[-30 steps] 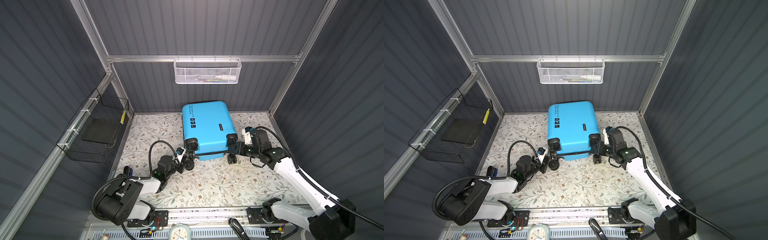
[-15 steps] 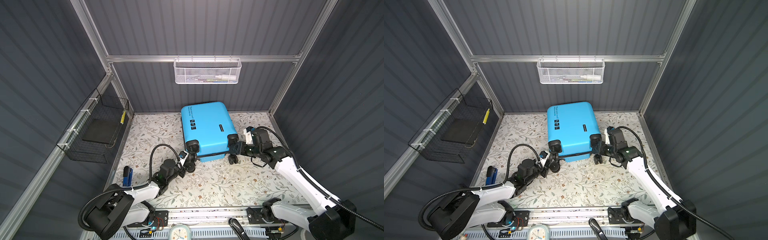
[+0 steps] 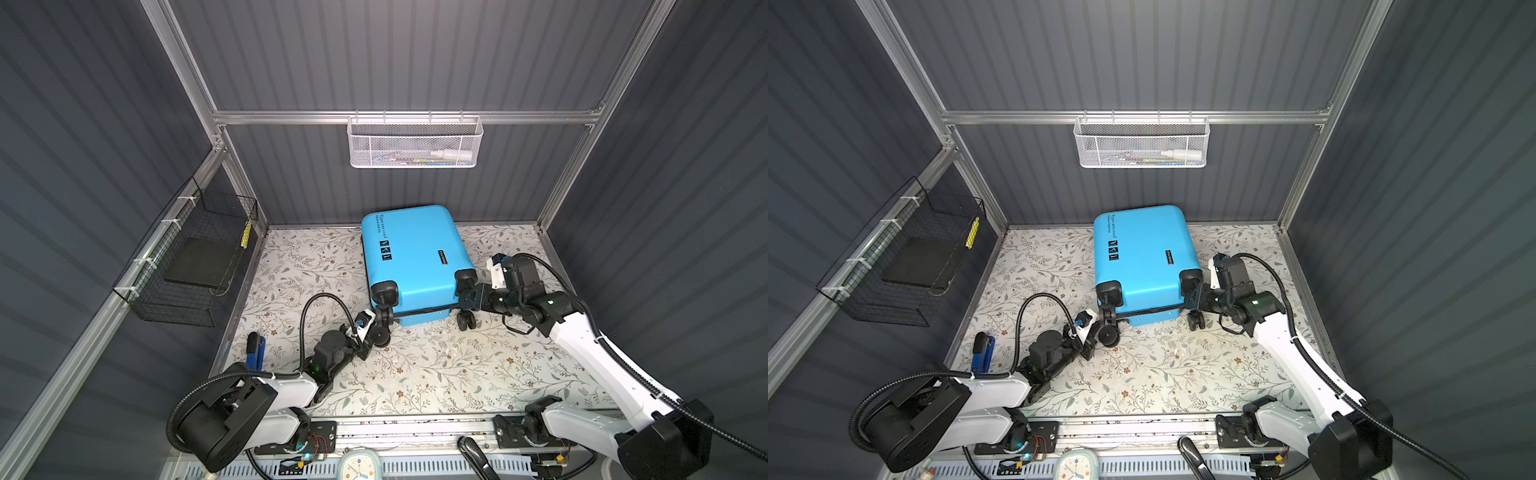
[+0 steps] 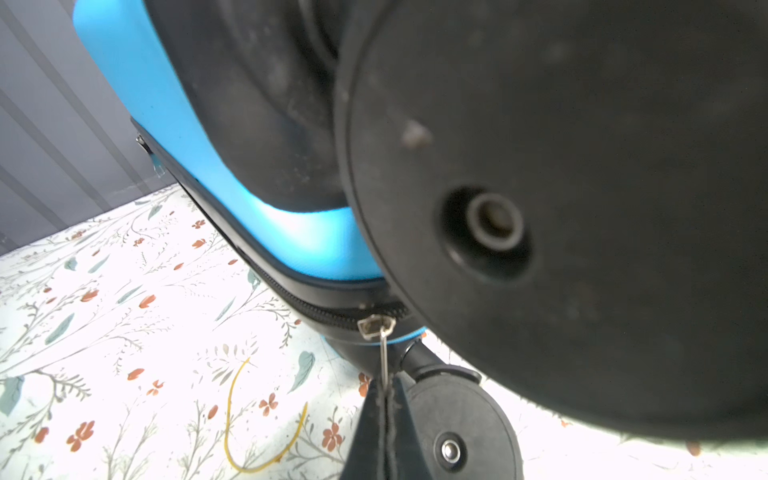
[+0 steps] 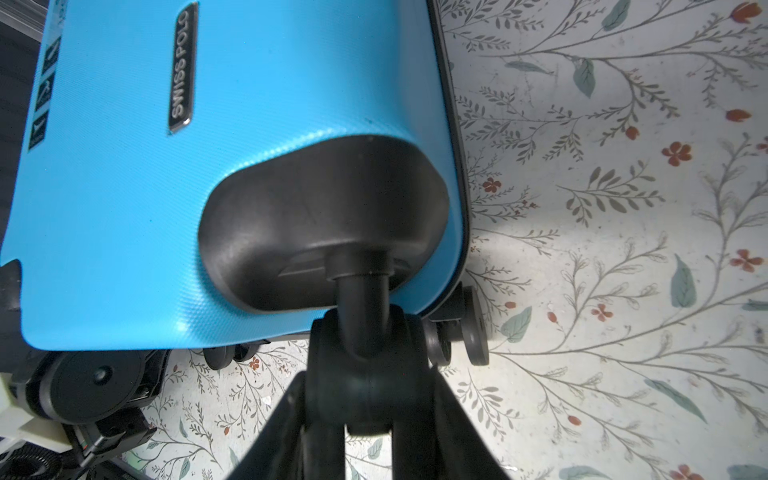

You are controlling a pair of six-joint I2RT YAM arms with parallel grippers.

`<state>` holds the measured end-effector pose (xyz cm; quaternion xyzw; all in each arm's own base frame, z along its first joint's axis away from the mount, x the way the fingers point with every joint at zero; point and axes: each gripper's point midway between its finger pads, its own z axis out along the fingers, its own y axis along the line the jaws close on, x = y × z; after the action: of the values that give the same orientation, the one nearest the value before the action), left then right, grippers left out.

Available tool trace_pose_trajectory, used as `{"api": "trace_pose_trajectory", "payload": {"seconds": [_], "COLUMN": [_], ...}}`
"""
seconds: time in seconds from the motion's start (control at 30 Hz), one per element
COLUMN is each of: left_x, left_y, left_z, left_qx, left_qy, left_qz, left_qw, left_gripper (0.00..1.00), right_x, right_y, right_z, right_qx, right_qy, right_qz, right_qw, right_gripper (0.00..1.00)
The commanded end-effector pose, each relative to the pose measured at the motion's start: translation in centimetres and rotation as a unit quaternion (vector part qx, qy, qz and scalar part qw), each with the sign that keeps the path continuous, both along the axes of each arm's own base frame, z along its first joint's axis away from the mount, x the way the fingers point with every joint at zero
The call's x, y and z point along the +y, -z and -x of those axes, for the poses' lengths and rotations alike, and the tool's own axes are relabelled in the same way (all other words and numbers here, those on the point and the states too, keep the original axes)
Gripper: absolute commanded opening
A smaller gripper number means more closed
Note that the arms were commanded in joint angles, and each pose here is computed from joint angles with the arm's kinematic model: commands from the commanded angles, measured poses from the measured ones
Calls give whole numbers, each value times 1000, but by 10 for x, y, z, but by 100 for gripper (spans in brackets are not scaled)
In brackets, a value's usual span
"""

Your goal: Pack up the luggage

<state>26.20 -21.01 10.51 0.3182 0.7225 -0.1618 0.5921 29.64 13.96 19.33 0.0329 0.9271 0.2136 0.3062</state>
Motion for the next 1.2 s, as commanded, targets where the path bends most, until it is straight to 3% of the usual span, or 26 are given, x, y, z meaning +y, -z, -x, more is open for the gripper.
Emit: {"api": "trace_pose_trajectory", "payload": {"seconds": [0.0,0.2,0.57,0.9,1.17], "left_x": [-39,-62,-86,-114,-150], "left_y": [-113,-119,-134,-125,-123], "left_z": [18,29,50,65,65], "left_qx": [-177,-190,-218,-210,-224], "left_qy": [103,177,254,293,301], "left_qz": [110,82,59,19,20], "left_qw": [973,962,941,933,927], "left_gripper": [0,0,0,0,0], "right_x": [15,15,21,45,50], "right_y": [18,23,9,9,9], "right_z": [12,15,10,13,18], "right_qx": [51,55,45,46,46], "right_qy": [-20,-20,-23,-47,-50], "right_qz": [-16,-14,-21,-23,-26], "right_qw": [998,998,999,998,997], "right_gripper": [0,0,0,0,0]}}
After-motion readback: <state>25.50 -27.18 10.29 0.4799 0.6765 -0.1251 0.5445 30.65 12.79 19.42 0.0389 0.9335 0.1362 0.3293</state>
